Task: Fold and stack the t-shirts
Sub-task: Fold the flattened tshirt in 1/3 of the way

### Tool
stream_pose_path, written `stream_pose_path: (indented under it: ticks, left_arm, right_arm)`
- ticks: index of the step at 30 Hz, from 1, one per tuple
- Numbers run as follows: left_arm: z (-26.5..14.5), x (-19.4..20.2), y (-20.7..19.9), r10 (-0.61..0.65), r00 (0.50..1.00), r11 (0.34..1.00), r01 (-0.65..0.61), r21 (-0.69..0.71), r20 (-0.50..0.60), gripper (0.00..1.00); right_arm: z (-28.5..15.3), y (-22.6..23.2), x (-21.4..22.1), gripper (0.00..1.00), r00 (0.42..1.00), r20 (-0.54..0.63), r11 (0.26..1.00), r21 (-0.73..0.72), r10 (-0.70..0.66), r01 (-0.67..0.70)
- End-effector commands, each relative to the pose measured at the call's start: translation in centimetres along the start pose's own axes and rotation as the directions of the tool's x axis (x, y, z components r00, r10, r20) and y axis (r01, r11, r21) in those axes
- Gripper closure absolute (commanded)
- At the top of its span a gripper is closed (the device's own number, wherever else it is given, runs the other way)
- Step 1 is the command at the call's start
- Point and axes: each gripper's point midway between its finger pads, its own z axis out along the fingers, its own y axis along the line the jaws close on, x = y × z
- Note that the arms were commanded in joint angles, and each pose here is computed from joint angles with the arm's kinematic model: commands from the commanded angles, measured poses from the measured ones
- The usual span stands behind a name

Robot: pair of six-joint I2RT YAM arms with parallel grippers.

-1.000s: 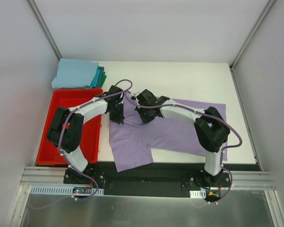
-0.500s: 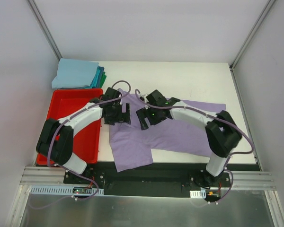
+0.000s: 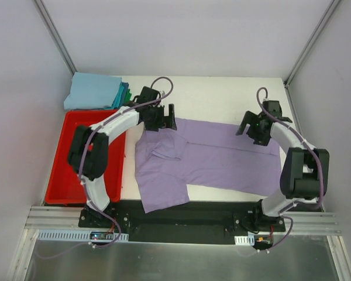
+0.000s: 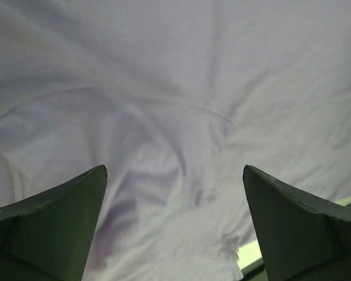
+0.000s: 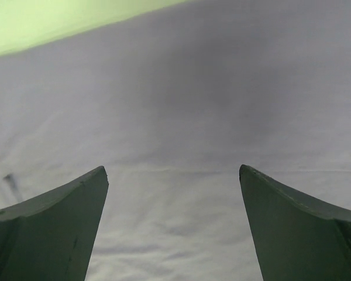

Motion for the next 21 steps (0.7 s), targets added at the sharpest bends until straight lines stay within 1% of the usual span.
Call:
stream_pose_path:
  ticks: [1, 2, 3, 5, 7, 10, 13, 14, 17, 21]
  left_arm:
    - [4.7, 0.0, 2.5, -0.041, 0.994, 0.999, 0.039, -0.016, -0.103, 0.01]
    - [5.3, -0.8, 3.1, -0.063, 0.992, 0.997, 0.06, -0.038, -0.112, 0.01]
    - [6.0, -0.7, 3.3, -0.08, 0.987, 0.997, 0.08, -0.008, -0.142, 0.01]
    - [7.1, -1.0, 4.9, -0.116, 0.982, 0.993, 0.113, -0.028, -0.15, 0.01]
    - [8.0, -1.3, 6.3, -0.155, 0.974, 0.988, 0.152, -0.035, -0.166, 0.01]
    - [9.0, -1.4, 7.2, -0.195, 0.961, 0.98, 0.198, -0.004, -0.198, 0.01]
    - [10.1, -1.8, 7.6, -0.189, 0.96, 0.981, 0.193, 0.0, -0.207, 0.01]
    - [10.4, -2.2, 7.6, -0.187, 0.96, 0.981, 0.192, 0.002, -0.208, 0.01]
    - [11.4, -3.9, 8.4, -0.194, 0.962, 0.981, 0.194, -0.022, -0.191, 0.01]
    - [12.9, -6.5, 10.0, -0.223, 0.959, 0.975, 0.222, -0.027, -0.175, 0.01]
  right_arm:
    - [1.9, -6.0, -3.1, 0.04, 0.999, -0.001, 0.987, 0.153, 0.046, -0.046]
    - [2.3, -6.9, -4.0, 0.04, 0.998, -0.003, 0.985, 0.158, 0.063, -0.062]
    - [3.4, -7.8, -3.8, 0.04, 0.995, -0.047, 0.984, 0.162, 0.086, -0.077]
    - [4.4, -8.7, -4.5, 0.04, 0.988, -0.095, 0.983, 0.152, 0.119, -0.104]
    - [5.4, -10.4, -4.8, 0.04, 0.98, -0.119, 0.972, 0.197, 0.158, -0.132]
    - [6.2, -11.0, -6.1, 0.04, 0.968, -0.157, 0.97, 0.179, 0.195, -0.167]
    - [6.7, -11.5, -8.0, 0.04, 0.973, -0.152, 0.975, 0.165, 0.174, -0.149]
    - [6.9, -11.9, -8.2, 0.04, 0.967, -0.172, 0.972, 0.174, 0.186, -0.155]
    - [7.7, -12.6, -9.6, 0.04, 0.968, -0.184, 0.974, 0.179, 0.169, -0.136]
    - [8.8, -12.2, -11.1, 0.04, 0.976, -0.176, 0.986, 0.128, 0.129, -0.108]
